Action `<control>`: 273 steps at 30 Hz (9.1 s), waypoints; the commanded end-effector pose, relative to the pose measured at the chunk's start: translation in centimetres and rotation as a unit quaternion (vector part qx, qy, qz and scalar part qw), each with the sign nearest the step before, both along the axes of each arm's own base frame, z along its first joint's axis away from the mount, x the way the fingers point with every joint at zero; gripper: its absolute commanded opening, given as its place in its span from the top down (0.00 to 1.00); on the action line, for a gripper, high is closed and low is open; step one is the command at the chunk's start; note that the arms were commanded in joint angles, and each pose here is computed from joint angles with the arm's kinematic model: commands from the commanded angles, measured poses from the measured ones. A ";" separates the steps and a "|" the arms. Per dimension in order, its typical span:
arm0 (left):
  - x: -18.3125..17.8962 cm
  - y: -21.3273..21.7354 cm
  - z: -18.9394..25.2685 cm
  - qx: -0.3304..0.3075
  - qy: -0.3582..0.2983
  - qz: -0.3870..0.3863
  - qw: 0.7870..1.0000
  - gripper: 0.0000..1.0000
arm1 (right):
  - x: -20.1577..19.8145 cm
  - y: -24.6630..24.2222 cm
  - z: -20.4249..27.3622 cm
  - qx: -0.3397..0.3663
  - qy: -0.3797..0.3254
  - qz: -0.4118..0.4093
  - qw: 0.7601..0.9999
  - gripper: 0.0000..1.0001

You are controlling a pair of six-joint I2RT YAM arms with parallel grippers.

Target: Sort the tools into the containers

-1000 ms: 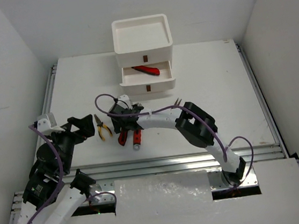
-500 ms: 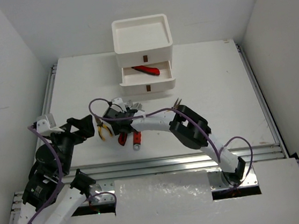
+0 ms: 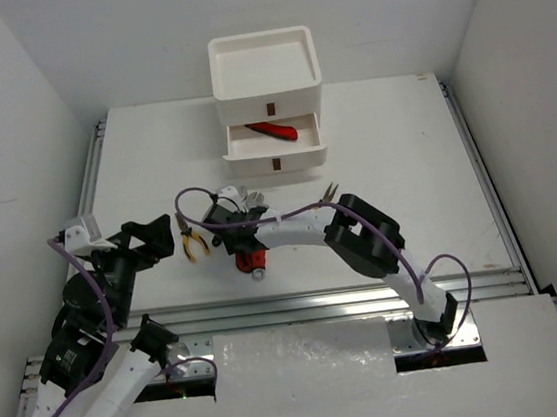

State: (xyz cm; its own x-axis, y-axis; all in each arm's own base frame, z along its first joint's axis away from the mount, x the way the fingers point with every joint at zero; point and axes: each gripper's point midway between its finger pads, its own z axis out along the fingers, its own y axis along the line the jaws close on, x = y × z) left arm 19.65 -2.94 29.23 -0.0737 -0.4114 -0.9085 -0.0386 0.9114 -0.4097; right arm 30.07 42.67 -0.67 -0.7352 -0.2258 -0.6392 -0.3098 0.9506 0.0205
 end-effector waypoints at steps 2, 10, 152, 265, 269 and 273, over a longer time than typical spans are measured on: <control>-0.1 0.2 1.0 -0.007 -0.020 0.004 1.000 0.00 | -2.1 0.0 0.4 0.012 0.037 0.057 0.998 0.66; -0.1 0.2 1.0 -0.007 -0.020 0.004 1.000 0.00 | -1.4 2.2 12.0 0.107 -0.082 0.168 0.977 0.72; 1.1 -1.4 0.1 0.016 0.002 -0.028 0.999 0.00 | 21.2 -14.9 14.1 0.065 -0.202 -0.005 0.977 0.35; 1.3 -1.5 -0.4 0.018 0.012 -0.027 0.999 0.00 | 7.0 -26.5 4.7 0.098 0.003 -0.389 0.916 0.05; 1.4 -1.5 -0.5 0.019 0.015 -0.027 0.999 0.00 | 9.0 -26.0 5.1 0.113 0.005 -0.420 0.901 0.04; 1.5 -1.6 -0.5 0.020 0.016 -0.028 0.999 0.00 | 11.0 -25.7 4.7 0.072 0.024 -0.455 0.887 0.03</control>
State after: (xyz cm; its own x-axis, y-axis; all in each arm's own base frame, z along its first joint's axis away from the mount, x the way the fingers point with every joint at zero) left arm 20.76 -4.61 28.35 -0.1386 -0.3645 -0.9208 0.0058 0.9295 -0.3688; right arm 39.08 17.10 3.13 -0.6527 0.5017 -0.5676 0.5076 0.8458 0.1639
